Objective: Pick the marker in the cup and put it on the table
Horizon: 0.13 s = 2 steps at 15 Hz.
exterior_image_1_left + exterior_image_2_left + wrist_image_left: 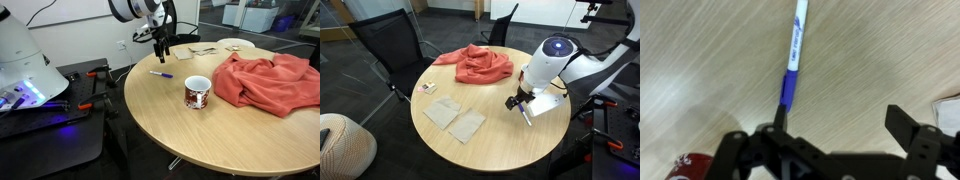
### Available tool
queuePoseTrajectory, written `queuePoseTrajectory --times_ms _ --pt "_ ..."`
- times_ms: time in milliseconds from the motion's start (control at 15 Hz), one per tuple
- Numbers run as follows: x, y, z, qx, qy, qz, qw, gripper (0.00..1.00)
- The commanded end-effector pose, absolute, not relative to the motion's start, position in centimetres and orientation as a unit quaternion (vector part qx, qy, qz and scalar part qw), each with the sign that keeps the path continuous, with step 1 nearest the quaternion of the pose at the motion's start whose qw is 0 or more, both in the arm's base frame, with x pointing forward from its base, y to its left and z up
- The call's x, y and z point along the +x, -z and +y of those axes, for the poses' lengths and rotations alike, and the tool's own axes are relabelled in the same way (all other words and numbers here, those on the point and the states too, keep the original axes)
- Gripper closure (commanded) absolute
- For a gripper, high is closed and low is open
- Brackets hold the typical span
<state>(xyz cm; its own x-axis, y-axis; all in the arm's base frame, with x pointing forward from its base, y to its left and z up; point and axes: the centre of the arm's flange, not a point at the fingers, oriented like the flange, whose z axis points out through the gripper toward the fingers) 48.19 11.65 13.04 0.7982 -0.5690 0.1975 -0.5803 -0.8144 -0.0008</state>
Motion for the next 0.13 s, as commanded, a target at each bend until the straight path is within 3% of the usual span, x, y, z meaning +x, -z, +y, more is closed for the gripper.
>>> queuePoseTrajectory --times_ms 0,67 --pt "48.08 -13.1 11.64 0.948 -0.094 -0.303 0.03 0.0" --pt "47.99 -13.12 11.63 0.948 -0.094 -0.303 0.03 0.0"
